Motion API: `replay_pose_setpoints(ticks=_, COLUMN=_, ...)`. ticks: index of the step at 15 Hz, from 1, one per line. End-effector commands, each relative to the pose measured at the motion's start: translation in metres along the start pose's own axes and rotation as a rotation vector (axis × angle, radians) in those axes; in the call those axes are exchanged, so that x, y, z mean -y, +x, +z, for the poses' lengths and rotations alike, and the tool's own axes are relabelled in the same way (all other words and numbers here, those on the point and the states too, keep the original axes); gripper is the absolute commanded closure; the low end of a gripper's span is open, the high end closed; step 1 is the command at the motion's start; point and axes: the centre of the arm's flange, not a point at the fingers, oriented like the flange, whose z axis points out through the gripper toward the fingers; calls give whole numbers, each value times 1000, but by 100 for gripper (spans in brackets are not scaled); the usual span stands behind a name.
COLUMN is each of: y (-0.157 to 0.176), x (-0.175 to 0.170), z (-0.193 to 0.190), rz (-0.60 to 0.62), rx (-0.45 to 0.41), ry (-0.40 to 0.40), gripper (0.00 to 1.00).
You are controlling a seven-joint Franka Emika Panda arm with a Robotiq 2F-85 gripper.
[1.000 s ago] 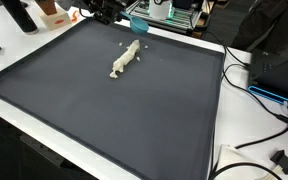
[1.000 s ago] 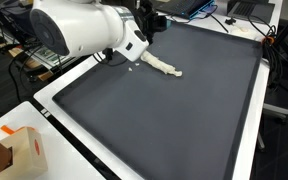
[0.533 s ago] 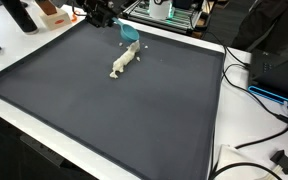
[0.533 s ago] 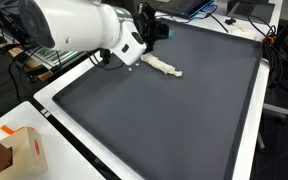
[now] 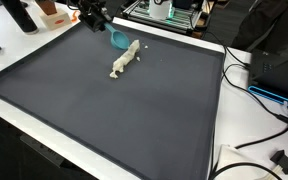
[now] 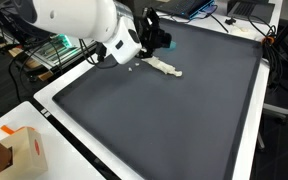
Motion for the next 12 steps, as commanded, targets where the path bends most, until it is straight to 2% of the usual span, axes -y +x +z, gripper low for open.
replay_pose_setpoints(ticks=1, y=-13, x=15, z=-1, rz=52, rx=-5, ry=-66, gripper=75)
replay_pose_setpoints(ticks=5, y=-18, x=23, z=-4, rz=93, rx=4, ry=-122, gripper=75)
replay_pose_setpoints(ticks=12, y=-26, x=39, z=-8, rz=178, rx=82, ry=-220, gripper=75)
